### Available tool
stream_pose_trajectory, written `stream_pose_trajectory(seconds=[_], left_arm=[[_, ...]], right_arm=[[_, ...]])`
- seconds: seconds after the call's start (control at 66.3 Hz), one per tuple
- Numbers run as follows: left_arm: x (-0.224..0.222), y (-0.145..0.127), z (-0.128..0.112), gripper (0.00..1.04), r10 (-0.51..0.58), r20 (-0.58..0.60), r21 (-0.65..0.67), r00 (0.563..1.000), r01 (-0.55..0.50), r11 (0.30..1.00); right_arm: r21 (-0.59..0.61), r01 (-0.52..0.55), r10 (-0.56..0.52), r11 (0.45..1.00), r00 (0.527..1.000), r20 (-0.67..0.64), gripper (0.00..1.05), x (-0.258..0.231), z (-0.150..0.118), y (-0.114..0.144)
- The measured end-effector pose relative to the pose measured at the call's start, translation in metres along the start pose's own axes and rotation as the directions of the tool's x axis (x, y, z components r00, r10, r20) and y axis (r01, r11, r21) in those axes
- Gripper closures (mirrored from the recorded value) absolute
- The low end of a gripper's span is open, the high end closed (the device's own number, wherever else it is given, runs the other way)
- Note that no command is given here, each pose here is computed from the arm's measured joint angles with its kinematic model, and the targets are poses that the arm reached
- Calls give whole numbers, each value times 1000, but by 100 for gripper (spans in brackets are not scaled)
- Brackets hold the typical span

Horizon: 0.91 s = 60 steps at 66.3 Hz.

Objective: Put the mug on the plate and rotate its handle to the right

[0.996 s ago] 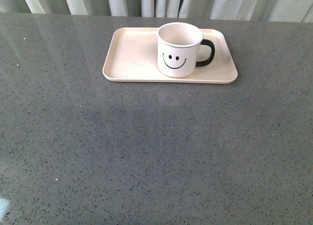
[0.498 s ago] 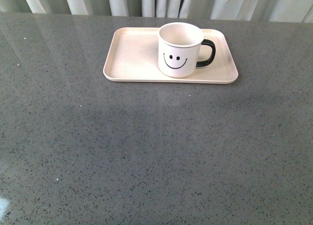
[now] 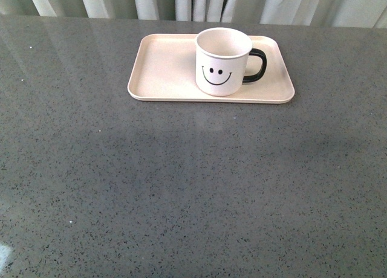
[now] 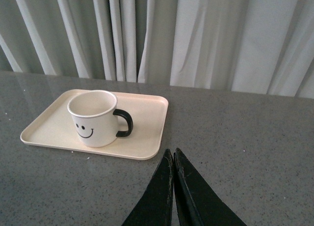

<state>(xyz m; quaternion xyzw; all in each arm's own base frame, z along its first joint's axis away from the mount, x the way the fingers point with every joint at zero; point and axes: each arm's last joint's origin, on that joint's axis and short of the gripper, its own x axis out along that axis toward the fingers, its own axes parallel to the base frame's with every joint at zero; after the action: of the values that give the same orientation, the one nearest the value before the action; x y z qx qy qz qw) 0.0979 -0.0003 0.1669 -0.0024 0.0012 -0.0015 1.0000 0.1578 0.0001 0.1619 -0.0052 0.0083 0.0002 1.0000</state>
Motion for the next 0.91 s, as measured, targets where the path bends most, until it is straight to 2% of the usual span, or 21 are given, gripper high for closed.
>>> stream_pose_trajectory(seconds=[0.906], left_arm=[[0, 0, 0, 9, 0, 0, 0, 1000, 0, 1000]], right_arm=[[0, 0, 0, 1000, 999, 36, 103, -40, 11, 0]])
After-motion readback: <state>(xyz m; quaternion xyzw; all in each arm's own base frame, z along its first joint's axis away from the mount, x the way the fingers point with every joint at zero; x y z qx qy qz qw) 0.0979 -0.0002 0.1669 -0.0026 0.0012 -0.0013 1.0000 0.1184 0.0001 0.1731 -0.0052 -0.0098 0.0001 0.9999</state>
